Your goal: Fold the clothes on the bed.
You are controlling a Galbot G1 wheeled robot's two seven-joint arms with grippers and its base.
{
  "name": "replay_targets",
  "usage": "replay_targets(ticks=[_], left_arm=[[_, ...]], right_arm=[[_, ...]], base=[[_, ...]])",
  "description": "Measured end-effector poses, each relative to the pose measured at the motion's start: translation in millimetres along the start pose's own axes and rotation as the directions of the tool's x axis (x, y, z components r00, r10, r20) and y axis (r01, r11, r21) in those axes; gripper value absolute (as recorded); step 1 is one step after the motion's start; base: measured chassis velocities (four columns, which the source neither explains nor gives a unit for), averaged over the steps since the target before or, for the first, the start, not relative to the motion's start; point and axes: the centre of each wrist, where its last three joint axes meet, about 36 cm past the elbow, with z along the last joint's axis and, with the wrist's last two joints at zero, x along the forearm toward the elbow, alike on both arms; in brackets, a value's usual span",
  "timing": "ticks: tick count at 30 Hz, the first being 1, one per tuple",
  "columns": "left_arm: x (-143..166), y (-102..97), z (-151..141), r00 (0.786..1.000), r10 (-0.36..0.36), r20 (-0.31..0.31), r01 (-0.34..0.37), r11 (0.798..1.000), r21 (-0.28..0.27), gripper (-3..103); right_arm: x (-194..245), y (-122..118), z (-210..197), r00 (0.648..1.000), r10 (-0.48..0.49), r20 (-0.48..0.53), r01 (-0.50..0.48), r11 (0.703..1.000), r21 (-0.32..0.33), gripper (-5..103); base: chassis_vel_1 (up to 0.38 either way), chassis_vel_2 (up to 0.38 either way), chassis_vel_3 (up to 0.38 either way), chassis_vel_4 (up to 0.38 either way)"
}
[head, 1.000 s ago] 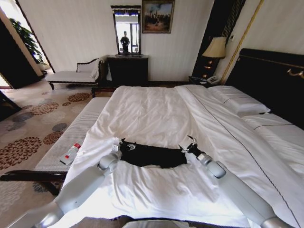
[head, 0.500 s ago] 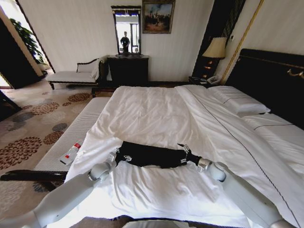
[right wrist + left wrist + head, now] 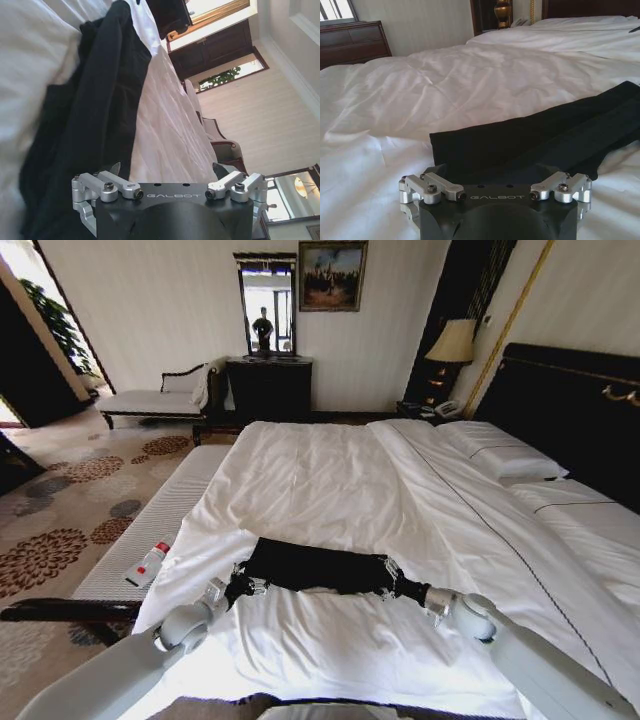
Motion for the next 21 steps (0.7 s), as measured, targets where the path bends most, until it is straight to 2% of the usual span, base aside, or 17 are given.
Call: replay_targets(ticks=[3,6,11,12,17,18,21], left_arm=[[0,-1.4,-8,1.000,0.009,0.016,-0.010,1.000,0.007,100],[-2,-1.0,-16,0.999,0.006,0.032,-0.007,1.000,0.013,100],[-4,5.2,-33,0.998,-0.036,0.059,0.034,0.998,0.048,100],[-4,5.2,-33,0.998,-0.036,0.059,0.034,0.998,0.048,100],[-8,8.0,-46,0.995,-0.053,0.079,0.046,0.996,0.078,100],[-8,8.0,-46,0.995,-0.053,0.079,0.046,0.996,0.078,100],[-12,10.6,-47,0.995,-0.061,0.080,0.053,0.994,0.091,100]], right_arm=[[-5,-1,12,1.000,0.016,-0.027,-0.015,1.000,0.008,100],[-15,4,27,0.999,0.002,-0.045,0.000,0.999,0.043,100],[-45,9,49,0.995,-0.100,-0.018,0.102,0.979,0.177,100],[-45,9,49,0.995,-0.100,-0.018,0.102,0.979,0.177,100],[-44,-6,33,0.983,-0.174,0.055,0.151,0.945,0.291,100],[-44,-6,33,0.983,-0.174,0.055,0.151,0.945,0.291,100],[-29,0,15,0.960,-0.262,0.099,0.213,0.912,0.349,100]], base=[[0.000,0.000,0.000,0.000],[0.000,0.000,0.000,0.000],[0.000,0.000,0.000,0.000],[0.000,0.000,0.000,0.000],[0.000,0.000,0.000,0.000],[0.000,0.000,0.000,0.000],[0.000,0.000,0.000,0.000]])
